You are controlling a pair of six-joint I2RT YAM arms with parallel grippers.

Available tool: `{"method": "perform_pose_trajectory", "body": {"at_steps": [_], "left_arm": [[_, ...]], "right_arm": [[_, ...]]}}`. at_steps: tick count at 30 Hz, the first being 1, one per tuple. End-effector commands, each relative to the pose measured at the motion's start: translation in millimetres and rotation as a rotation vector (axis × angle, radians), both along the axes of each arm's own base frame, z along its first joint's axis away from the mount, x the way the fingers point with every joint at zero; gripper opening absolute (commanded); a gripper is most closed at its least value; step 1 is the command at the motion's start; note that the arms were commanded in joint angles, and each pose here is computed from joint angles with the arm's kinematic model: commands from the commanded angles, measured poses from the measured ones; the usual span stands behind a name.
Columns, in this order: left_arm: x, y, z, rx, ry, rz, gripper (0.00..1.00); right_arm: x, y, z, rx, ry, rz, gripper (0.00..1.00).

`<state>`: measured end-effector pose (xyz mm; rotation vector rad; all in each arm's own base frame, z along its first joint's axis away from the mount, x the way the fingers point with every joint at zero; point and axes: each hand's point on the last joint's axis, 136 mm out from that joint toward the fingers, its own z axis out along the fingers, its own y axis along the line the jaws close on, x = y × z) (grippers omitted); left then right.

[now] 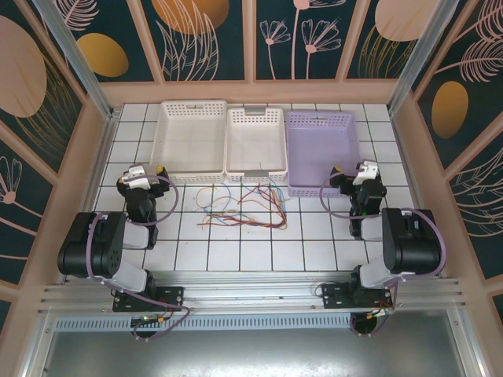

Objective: Untangle the cables

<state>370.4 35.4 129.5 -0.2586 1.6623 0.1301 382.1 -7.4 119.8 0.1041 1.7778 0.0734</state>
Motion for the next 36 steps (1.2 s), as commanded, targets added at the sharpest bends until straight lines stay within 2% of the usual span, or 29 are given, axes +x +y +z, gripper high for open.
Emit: {"method": "perform_pose_trajectory", "body": {"at_steps": [1,6,11,13,17,19,21,28,32,36], "left_arm": [[0.1,-1.5,8.9,-0.005,-0.037,-0.01,0.99],[0.1,-1.5,9.0,-0.005,-0.037,-0.01,0.99],[0.1,-1.5,8.7,-0.005,-0.036,-0.011,0.99],[0.1,-1.5,8.6,-0.005,-0.036,-0.011,0.99],[0.1,-1.7,8.5,-0.005,-0.036,-0.011,0.99],[0.1,-1.6,8.8,-0.005,-0.037,-0.011,0.99],[0.1,-1.6,8.5,-0.004,-0.036,-0.011,0.99],[0.2,-1.5,9.0,-0.004,-0.037,-0.01,0.99],[0.1,-1.6,8.5,-0.006,-0.036,-0.011,0.99],[0.1,-1.5,9.3,-0.006,-0.039,-0.011,0.99]], "right_arm": [[1.0,10.1,30.1,-0.056,-0.042,0.011,0.99],[-13.7,31.7,68.1,-0.065,-0.085,0.052,0.99],[-47.3,71.2,118.6,-0.038,-0.194,0.17,0.99],[-65.9,87.0,140.4,0.015,-0.245,0.252,0.99],[-107.0,124.4,180.0,0.127,-0.341,0.515,0.99],[-112.2,118.7,195.5,0.297,-0.317,0.485,0.99],[-110.6,109.3,197.6,0.441,-0.235,0.412,0.99],[-122.4,137.6,203.1,0.527,-0.122,0.549,0.99],[-128.2,147.5,195.7,0.532,-0.14,0.532,0.99],[-124.0,173.2,179.3,0.47,-0.063,0.544,0.99]]}}
